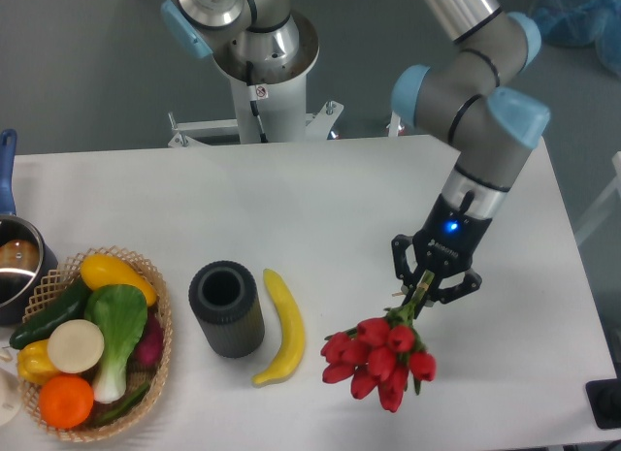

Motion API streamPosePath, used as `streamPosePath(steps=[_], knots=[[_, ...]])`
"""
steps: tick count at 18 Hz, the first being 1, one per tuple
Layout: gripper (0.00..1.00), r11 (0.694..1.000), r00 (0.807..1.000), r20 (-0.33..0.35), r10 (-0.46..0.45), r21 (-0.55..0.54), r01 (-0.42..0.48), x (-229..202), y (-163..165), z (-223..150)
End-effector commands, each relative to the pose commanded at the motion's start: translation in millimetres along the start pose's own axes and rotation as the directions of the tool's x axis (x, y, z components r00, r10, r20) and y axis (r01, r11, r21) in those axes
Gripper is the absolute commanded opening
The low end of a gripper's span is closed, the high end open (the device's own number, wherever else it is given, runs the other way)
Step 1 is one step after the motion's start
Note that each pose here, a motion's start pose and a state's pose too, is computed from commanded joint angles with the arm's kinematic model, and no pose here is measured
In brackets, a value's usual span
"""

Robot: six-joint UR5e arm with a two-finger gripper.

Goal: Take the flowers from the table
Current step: 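Lift the grasped tulip bunch up off the table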

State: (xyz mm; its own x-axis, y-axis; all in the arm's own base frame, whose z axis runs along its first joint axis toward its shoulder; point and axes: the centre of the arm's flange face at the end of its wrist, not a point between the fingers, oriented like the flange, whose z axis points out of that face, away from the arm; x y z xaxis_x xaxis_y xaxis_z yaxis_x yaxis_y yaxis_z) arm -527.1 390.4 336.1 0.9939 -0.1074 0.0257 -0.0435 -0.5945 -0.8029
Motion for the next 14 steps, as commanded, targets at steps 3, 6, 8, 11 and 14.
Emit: streamPosePath(steps=[3, 6, 8, 11, 14], knots=[[0.24, 1.000, 1.000, -0.003, -0.003, 0.030, 0.003, -1.9, -1.0, -4.0], [0.24, 0.999, 1.000, 0.000, 0.002, 0.034, -0.002, -3.0, -3.7, -5.5], [0.24, 0.999, 1.000, 0.003, -0.003, 0.036, 0.003, -4.4, -5.2, -7.4], [0.24, 0.999, 1.000, 0.010, -0.005, 0.040, 0.005, -7.1, -9.7, -11.1], [0.24, 0.999, 1.000, 0.014, -0.013, 0.043, 0.013, -9.3, -8.4, -14.3]])
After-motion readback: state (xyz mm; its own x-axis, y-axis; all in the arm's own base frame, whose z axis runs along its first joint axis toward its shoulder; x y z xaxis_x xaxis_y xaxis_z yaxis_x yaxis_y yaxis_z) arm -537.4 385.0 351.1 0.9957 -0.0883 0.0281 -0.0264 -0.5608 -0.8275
